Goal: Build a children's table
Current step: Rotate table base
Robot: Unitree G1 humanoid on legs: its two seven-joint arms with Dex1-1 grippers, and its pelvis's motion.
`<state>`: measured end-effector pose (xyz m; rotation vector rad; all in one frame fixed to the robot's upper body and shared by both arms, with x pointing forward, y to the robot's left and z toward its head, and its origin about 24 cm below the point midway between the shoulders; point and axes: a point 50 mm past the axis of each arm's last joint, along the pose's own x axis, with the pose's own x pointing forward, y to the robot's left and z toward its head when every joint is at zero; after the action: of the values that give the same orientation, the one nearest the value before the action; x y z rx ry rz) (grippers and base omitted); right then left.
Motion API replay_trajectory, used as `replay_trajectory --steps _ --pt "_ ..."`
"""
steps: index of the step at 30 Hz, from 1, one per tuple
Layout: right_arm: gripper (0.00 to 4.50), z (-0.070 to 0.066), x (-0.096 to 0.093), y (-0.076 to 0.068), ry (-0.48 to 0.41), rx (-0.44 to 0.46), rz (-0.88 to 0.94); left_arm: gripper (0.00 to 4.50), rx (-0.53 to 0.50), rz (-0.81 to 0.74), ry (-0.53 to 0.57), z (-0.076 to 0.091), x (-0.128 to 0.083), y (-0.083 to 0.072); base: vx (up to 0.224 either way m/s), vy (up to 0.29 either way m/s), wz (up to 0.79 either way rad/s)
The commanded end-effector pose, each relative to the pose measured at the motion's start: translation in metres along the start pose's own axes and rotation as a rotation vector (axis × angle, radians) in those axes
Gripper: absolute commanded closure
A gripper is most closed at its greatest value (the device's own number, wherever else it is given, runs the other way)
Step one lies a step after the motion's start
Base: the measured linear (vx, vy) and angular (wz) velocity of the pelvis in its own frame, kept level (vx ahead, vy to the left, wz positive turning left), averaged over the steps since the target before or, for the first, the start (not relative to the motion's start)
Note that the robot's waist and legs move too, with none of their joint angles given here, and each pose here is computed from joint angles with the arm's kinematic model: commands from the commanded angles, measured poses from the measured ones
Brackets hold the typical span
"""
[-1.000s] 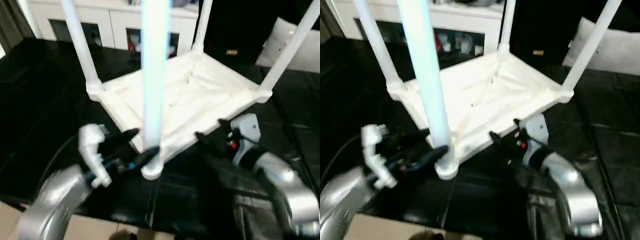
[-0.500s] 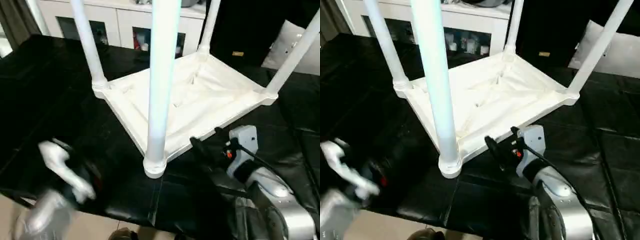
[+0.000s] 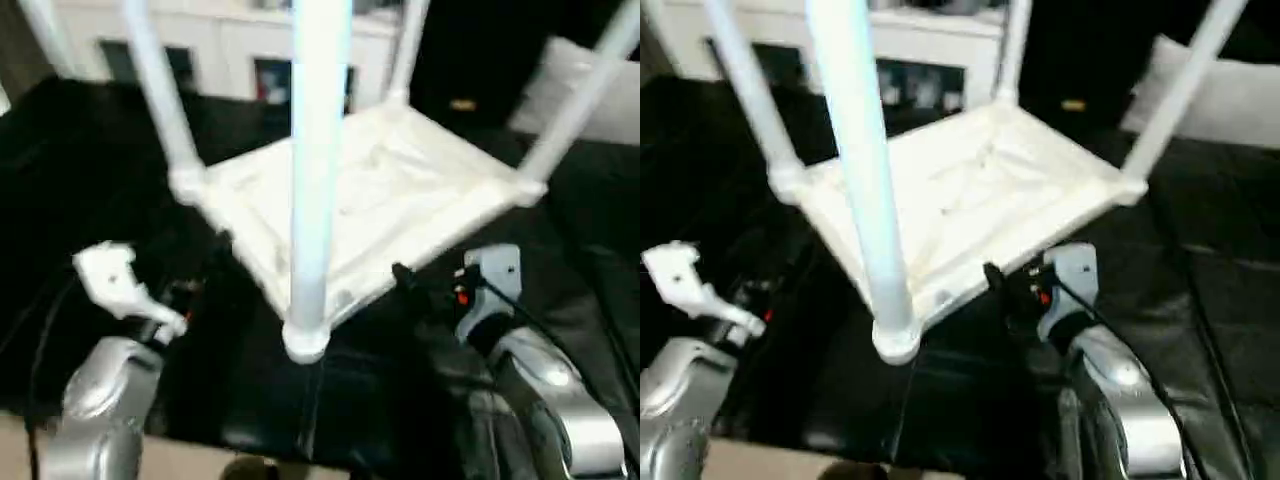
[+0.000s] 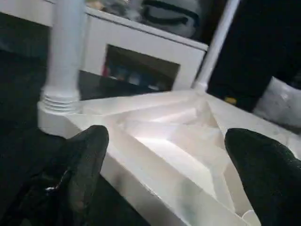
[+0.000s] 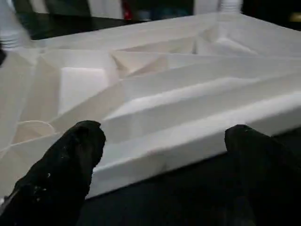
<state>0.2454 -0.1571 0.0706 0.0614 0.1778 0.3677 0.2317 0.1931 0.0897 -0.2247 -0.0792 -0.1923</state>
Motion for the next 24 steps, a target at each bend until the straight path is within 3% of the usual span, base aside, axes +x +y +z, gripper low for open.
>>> replay_trajectory --steps 1,5,13,24 --pt "0.0 0.0011 -0.0007 -0.0011 -0.014 -0.013 0.006 0.04 -0.007 0.024 0.012 -0.0051 -0.0018 -0.0021 -0.053 0.082 -0.2" --pt "0.0 0.0015 -0.0006 0.0009 -0.019 -0.016 0.027 0.04 -0.049 0.04 -0.015 -0.0044 -0.0015 -0.0036 -0.002 -0.023 0.01" --pt "0.0 -0.0004 -0.0003 0.0014 -0.006 -0.026 0.033 0.04 0.034 0.009 0.035 -0.0077 0.0008 -0.0057 -0.063 -0.107 0.03" --pt "0.0 -0.0034 -0.0007 0.0011 0.005 -0.046 0.042 0.04 0.065 -0.035 0.042 -0.008 0.0049 -0.0118 0.0 0.0 0.0"
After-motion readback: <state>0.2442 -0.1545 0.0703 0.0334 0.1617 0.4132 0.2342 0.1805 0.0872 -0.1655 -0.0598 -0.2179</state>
